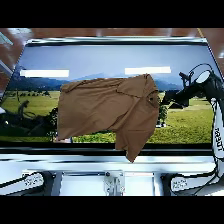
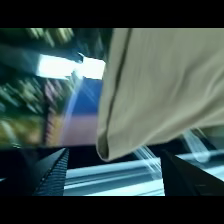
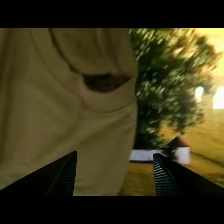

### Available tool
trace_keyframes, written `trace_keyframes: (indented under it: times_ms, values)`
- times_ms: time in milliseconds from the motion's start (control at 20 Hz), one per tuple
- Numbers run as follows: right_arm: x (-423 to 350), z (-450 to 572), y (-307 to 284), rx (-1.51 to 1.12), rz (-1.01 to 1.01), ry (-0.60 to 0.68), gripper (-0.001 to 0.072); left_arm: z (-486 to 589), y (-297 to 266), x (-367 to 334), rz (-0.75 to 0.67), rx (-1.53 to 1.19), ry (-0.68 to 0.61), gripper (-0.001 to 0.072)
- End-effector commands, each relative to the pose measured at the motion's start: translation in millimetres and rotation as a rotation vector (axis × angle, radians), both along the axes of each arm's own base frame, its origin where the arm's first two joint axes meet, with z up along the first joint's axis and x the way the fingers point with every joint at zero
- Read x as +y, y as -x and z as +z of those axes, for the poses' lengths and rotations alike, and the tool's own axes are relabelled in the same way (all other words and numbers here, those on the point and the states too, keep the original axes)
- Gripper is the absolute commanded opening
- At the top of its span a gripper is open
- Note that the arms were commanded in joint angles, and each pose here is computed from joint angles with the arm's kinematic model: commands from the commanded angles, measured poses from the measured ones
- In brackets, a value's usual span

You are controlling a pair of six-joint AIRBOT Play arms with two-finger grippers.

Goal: Fold the shirts.

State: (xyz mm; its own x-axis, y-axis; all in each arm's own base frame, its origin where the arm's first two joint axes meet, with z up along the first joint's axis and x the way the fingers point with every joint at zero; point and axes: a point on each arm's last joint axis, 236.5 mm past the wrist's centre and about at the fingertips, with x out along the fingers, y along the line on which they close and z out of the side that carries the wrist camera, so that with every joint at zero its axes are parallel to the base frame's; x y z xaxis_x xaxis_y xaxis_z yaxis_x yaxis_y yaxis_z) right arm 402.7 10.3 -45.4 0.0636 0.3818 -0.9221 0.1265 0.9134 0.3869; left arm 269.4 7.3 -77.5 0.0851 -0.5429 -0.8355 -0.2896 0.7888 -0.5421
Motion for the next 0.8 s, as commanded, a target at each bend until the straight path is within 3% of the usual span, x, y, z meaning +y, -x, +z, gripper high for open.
trace_keyframes:
  times_ms: [0, 550, 700, 750]
  values:
    - [29, 1, 6, 0.017, -0.009, -0.126, 0.0590, -16, 18, -31, 0.068, -0.034, 0.112, 0.0671]
    - [53, -2, -2, -0.037, 0.067, -0.093, 0.0590, -41, 20, -39, 0.100, 0.002, 0.134, 0.0651]
    - [51, -3, 1, -0.024, 0.072, -0.082, 0.0590, -50, 21, -48, 0.078, 0.023, 0.126, 0.0315]
    - [47, -5, 6, -0.005, 0.083, -0.062, 0.0591, -52, 22, -54, 0.063, 0.031, 0.131, 0.0169]
